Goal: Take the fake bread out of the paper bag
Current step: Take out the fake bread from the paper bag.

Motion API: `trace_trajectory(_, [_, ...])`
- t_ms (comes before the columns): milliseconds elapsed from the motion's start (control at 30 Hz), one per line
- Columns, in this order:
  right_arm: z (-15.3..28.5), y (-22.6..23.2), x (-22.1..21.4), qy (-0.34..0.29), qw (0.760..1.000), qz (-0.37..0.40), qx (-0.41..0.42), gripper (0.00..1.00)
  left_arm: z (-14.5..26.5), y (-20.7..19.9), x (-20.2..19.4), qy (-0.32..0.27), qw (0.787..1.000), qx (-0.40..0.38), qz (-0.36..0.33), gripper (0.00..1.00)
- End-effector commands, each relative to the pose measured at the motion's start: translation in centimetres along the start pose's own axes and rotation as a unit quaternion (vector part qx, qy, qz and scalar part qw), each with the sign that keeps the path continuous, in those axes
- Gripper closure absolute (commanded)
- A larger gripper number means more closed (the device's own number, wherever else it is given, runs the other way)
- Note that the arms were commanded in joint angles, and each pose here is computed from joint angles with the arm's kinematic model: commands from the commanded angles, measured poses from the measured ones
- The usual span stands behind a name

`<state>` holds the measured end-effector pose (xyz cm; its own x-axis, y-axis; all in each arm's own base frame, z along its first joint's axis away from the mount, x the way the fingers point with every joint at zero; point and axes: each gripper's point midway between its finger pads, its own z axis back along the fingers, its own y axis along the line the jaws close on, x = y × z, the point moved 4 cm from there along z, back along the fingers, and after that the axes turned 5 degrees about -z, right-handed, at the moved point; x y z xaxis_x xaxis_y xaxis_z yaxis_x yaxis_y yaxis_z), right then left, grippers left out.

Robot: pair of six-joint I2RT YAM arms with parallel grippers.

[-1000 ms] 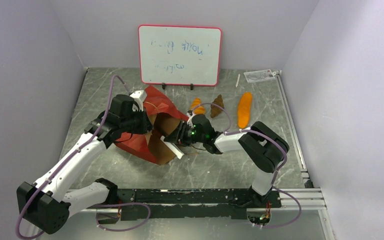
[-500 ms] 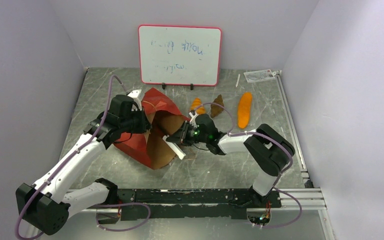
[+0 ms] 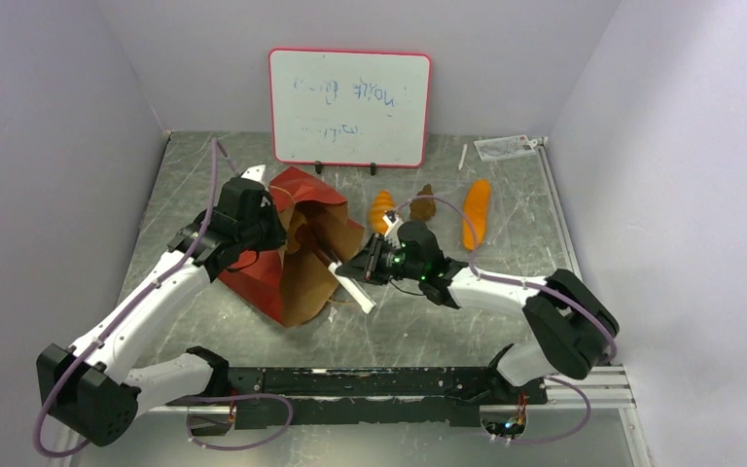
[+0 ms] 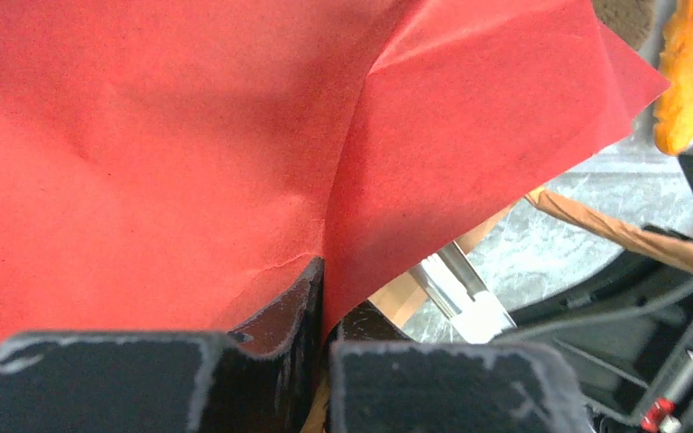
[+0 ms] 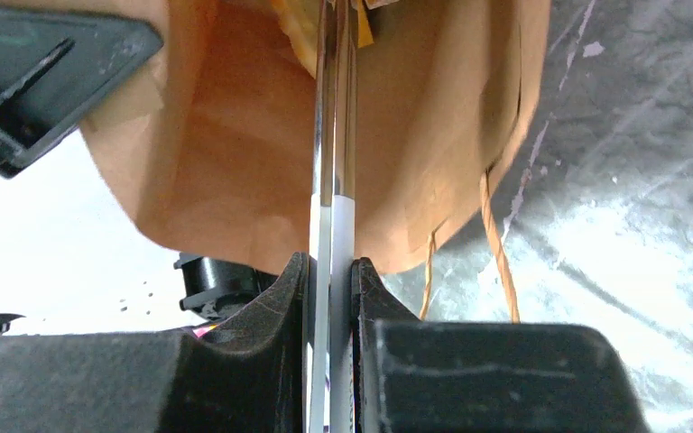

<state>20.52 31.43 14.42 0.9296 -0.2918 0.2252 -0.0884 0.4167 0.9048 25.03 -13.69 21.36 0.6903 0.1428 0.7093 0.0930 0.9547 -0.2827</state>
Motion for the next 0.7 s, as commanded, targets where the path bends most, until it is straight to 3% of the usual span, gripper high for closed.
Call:
trace_trajectory(0, [1.6,0.2,0.2,-0.011,1.0,0.015,-0.012,1.0,-0.9,-0.2,2.1,-0.029,0.999,0.021,0.026,0.92])
trace_trajectory(667, [9.3,2.4,0.7,-0.075,0.994,0.055,-0.062,1.0,-4.7,0.0,4.0,-0.04,0.992,0.1,0.067,0.92])
